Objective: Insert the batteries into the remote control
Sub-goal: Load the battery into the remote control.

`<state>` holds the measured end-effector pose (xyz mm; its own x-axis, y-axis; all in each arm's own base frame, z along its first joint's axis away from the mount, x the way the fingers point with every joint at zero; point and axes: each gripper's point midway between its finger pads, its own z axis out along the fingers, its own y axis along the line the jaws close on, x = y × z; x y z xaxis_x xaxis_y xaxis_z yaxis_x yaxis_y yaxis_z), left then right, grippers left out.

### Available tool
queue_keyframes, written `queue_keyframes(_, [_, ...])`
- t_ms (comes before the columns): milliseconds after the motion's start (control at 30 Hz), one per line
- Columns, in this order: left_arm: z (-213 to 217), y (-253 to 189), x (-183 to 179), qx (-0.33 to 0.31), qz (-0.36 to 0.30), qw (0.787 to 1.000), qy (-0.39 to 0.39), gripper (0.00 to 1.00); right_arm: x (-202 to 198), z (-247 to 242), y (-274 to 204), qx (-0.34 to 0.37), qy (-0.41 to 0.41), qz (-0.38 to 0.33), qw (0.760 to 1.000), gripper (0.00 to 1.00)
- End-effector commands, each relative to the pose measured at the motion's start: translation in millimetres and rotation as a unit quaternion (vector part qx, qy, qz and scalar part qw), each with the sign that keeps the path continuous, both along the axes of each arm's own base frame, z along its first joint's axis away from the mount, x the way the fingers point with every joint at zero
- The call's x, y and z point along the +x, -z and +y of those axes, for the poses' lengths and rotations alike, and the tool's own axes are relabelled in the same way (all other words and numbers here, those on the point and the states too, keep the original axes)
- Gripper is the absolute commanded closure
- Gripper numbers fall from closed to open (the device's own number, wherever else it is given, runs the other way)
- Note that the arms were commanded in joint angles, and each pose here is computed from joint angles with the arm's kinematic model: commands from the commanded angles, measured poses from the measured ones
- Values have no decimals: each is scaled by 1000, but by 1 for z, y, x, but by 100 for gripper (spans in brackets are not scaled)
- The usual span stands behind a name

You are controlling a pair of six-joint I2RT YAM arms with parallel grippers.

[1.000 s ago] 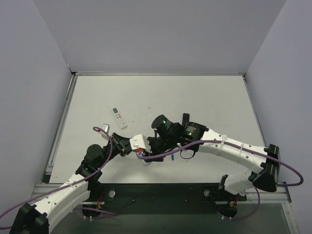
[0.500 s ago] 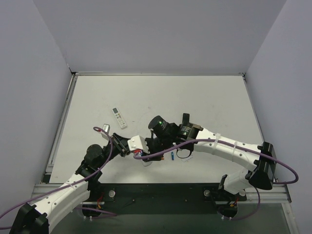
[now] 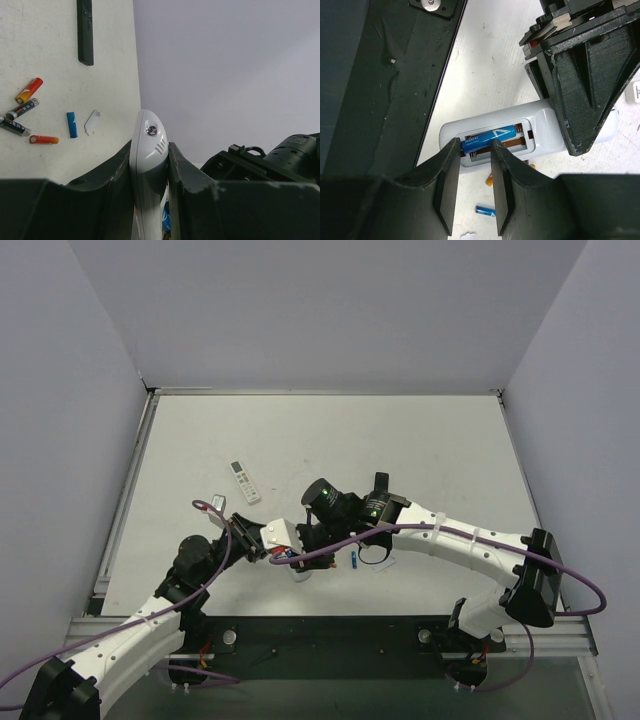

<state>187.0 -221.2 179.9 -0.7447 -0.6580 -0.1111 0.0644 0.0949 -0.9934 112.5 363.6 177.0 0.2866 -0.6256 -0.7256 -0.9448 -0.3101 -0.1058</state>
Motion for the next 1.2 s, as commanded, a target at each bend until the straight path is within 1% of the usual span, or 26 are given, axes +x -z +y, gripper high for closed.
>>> queue_keyframes(0, [-3, -46, -1, -37, -54, 998, 9, 100, 1, 3, 11, -6, -3, 7, 1000, 75])
queue_keyframes(167, [-3, -49, -1, -40, -57, 998, 7, 100, 5, 7, 16, -9, 14, 10, 1000, 78])
queue_keyframes(233, [-2, -51, 0, -42, -59, 997, 5, 100, 7, 10, 16, -4, 24, 12, 1000, 82])
queue_keyframes(400, [0, -54, -1, -50, -62, 997, 0, 100, 8, 17, 23, 5, 37, 14, 999, 85])
queue_keyframes(767, [1, -64, -4, -68, -67, 995, -1, 100, 14, 23, 45, -3, 56, 10, 998, 87])
queue_keyframes(800, [1, -65, -3, -69, -69, 995, -2, 100, 15, 24, 46, -3, 57, 10, 998, 88])
queue_keyframes(1067, [0, -66, -6, -64, -81, 995, 2, 100, 13, 30, 53, -9, 65, 37, 997, 93])
queue_keyframes(1167, [0, -61, -6, -49, -87, 995, 3, 100, 14, 32, 53, -10, 76, 47, 996, 96])
